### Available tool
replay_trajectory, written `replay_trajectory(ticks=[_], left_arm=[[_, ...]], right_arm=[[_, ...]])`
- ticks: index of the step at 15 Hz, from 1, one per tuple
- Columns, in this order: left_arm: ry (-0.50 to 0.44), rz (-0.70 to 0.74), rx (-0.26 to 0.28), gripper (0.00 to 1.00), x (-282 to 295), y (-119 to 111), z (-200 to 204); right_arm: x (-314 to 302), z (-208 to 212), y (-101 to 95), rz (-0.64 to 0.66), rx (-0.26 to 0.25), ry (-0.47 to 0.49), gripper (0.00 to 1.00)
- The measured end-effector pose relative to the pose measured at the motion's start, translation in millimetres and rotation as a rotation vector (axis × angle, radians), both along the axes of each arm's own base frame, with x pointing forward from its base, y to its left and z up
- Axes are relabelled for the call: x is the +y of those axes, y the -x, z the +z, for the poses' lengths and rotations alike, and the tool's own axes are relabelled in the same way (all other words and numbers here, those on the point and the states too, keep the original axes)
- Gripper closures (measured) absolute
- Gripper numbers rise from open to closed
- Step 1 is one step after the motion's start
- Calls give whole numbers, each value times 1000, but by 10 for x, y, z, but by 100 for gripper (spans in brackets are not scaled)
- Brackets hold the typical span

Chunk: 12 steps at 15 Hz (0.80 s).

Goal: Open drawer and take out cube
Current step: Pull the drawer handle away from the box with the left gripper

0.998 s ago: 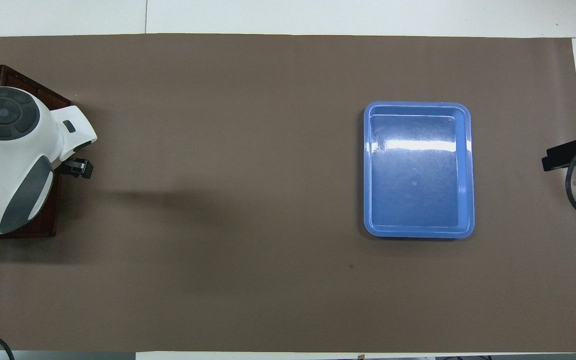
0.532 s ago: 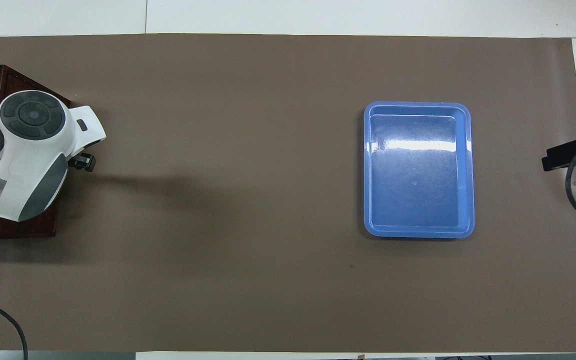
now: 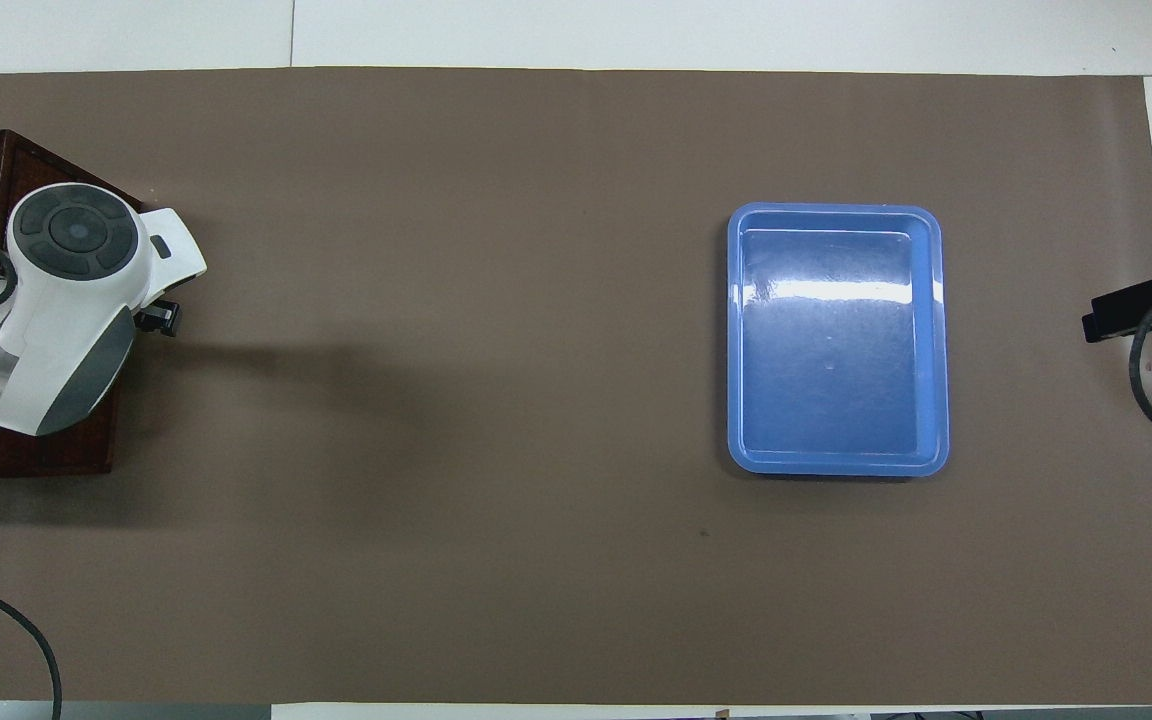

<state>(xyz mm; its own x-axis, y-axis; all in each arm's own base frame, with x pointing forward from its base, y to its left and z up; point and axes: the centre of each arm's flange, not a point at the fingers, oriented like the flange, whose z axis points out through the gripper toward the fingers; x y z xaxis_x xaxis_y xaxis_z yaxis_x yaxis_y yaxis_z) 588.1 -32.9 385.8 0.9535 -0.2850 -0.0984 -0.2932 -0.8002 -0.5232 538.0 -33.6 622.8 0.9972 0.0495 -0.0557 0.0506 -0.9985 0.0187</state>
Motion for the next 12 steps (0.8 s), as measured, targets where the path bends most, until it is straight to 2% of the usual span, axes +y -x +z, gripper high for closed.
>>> replay_trajectory(ticks=[12], left_arm=[[13, 14, -17, 0, 21, -41, -96]], right_arm=[[15, -2, -1, 3, 0, 0, 0]])
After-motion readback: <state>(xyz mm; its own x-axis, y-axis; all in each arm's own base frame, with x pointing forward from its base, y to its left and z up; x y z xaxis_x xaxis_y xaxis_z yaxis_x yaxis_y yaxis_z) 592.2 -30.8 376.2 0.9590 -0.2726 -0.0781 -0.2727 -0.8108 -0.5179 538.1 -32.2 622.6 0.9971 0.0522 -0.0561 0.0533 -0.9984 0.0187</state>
